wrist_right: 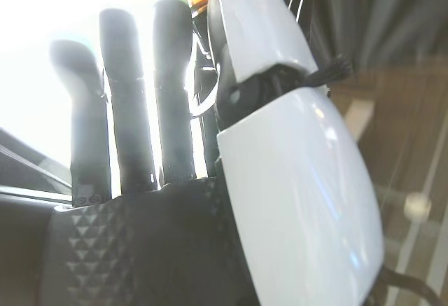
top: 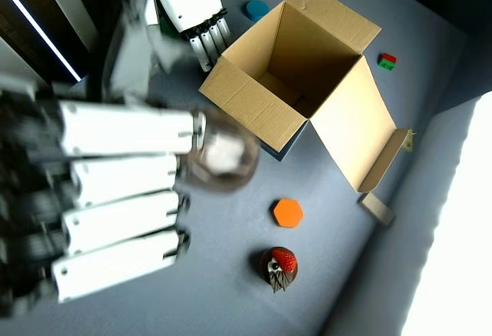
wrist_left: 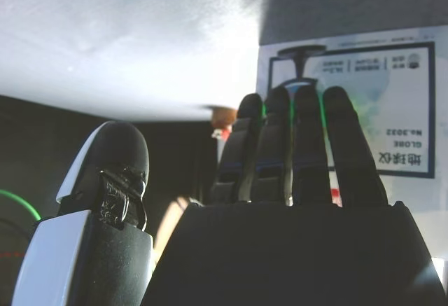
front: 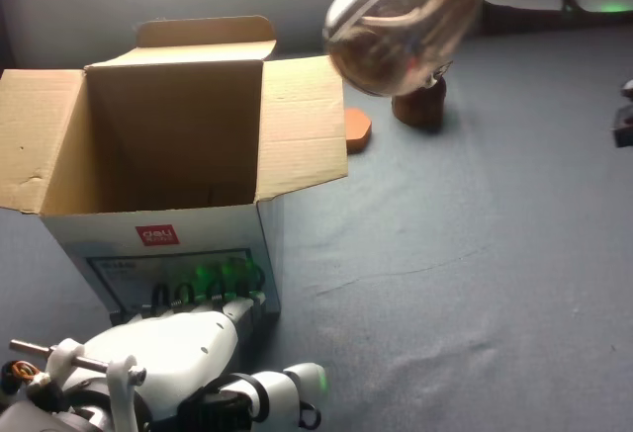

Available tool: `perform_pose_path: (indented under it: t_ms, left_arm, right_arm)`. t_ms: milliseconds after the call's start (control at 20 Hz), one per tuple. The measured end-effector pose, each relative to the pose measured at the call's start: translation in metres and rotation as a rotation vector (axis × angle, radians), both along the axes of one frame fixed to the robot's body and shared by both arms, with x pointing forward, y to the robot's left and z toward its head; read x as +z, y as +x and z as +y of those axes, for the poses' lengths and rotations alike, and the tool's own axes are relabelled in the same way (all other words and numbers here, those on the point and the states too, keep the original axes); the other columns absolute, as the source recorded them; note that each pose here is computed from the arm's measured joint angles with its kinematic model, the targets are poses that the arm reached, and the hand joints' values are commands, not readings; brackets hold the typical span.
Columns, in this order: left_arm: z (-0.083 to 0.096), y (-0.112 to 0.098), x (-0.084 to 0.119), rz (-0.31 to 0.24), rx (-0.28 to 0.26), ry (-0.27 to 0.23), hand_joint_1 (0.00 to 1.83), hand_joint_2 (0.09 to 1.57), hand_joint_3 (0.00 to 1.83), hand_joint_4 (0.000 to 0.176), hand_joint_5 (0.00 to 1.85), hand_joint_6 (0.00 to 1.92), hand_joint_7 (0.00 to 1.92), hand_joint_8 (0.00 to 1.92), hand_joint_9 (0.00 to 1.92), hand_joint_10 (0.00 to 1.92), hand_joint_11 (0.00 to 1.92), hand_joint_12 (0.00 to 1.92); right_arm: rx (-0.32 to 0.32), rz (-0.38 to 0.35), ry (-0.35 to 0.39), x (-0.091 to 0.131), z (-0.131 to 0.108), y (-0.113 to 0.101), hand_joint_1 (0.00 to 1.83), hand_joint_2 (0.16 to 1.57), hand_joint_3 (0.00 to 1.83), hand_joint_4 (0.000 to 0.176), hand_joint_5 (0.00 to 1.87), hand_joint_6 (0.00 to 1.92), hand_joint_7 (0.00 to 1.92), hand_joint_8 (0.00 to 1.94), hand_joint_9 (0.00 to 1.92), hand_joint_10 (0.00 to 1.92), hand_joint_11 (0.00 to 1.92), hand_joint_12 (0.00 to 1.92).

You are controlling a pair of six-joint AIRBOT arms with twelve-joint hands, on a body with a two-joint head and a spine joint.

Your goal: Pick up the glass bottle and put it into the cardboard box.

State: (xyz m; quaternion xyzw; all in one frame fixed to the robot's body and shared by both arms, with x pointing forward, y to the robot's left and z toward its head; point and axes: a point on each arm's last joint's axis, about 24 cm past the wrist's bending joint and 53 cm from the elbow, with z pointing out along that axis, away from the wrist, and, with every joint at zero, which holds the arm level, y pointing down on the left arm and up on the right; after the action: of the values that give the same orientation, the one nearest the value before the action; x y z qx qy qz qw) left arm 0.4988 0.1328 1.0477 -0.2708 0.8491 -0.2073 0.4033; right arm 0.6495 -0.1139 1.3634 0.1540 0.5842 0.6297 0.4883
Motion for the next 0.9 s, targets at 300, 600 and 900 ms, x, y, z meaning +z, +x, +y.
perform_pose_path:
  t_ms: [300,600,900]
  left_arm:
    - [-0.002,0.000,-0.001,0.004,-0.001,-0.013,0.00,1.28,0.00,0.000,0.05,0.00,0.06,0.00,0.04,0.00,0.01,0.03]
    - [0.001,0.003,-0.001,0.001,0.005,-0.010,0.00,1.28,0.00,0.000,0.05,0.00,0.06,0.00,0.04,0.00,0.01,0.03]
    - [-0.003,-0.001,-0.001,0.009,-0.005,-0.020,0.00,1.28,0.00,0.000,0.05,0.00,0.06,0.00,0.04,0.00,0.00,0.04]
  right_arm:
    - [0.095,-0.034,0.067,0.014,0.040,0.000,1.21,1.16,0.00,0.000,0.82,1.14,0.97,1.18,0.80,1.42,0.62,1.79]
    - [0.150,-0.071,0.032,0.024,0.099,0.020,1.22,1.16,0.00,0.000,0.82,1.15,0.99,1.14,0.82,1.40,0.63,1.79]
    - [0.207,-0.060,-0.075,0.000,0.166,0.029,1.21,1.16,0.00,0.000,0.83,1.15,0.97,1.16,0.81,1.39,0.63,1.79]
